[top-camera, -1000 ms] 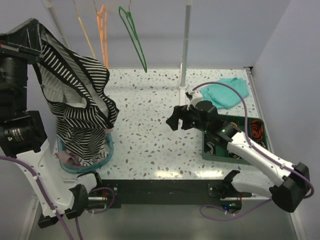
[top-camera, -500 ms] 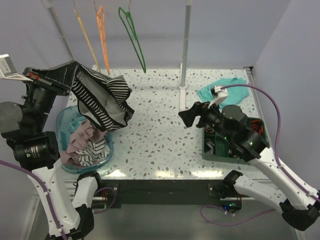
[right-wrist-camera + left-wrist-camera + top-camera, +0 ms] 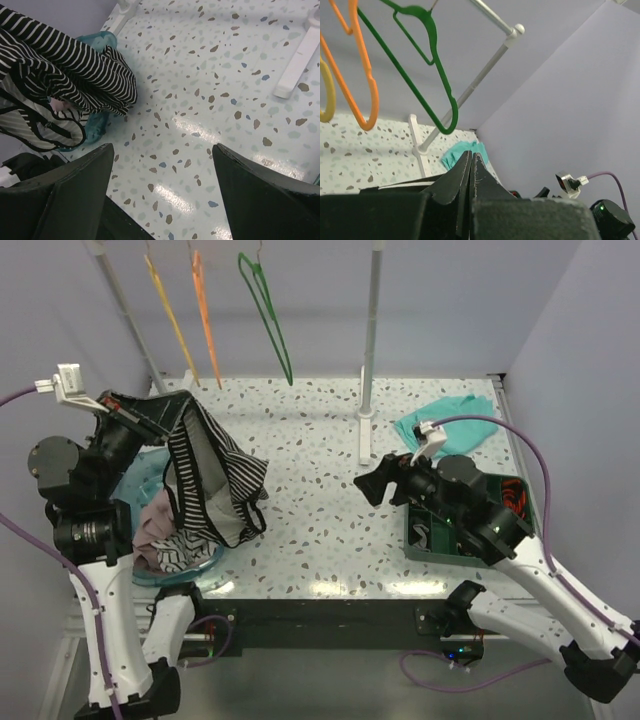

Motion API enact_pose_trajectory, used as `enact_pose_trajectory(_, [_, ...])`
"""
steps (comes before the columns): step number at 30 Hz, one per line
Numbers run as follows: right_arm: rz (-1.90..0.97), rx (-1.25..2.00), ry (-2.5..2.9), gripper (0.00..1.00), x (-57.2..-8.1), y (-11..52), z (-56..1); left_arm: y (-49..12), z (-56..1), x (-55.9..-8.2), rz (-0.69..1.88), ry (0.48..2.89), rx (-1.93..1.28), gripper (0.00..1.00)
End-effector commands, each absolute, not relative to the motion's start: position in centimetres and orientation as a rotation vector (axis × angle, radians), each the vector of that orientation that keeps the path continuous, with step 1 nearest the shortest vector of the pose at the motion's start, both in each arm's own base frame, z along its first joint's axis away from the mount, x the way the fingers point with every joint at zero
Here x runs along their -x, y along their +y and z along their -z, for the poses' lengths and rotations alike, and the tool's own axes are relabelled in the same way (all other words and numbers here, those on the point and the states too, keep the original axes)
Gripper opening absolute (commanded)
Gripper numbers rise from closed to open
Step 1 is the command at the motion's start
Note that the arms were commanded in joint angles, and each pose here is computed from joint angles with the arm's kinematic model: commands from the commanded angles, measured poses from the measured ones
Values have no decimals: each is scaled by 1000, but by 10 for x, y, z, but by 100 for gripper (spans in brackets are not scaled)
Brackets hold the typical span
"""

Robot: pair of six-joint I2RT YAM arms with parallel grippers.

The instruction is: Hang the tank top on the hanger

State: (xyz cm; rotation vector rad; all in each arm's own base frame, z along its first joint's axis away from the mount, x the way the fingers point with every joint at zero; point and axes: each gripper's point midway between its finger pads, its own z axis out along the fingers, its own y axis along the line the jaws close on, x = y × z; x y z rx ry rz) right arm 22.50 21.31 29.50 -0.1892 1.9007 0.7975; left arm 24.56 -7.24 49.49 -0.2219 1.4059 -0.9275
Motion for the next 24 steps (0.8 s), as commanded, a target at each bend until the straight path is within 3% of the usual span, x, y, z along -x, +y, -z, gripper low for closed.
enact_pose_trajectory(1, [-862, 192, 1896, 84, -220, 221, -291, -92, -487, -248, 995, 1388, 206, 0])
enact_pose_trajectory(9, [-897, 197, 1960, 84, -214, 227, -259, -183, -389, -281, 981, 1586, 280, 0])
enact_pose_trajectory(16, [-794, 150, 2039, 84, -214, 211, -216, -260, -352, -290, 1020, 1677, 184, 0])
enact_pose_trajectory(24, [-708, 146, 2127, 80, -229, 217, -154, -219, -262, -296, 697, 1848, 255, 2])
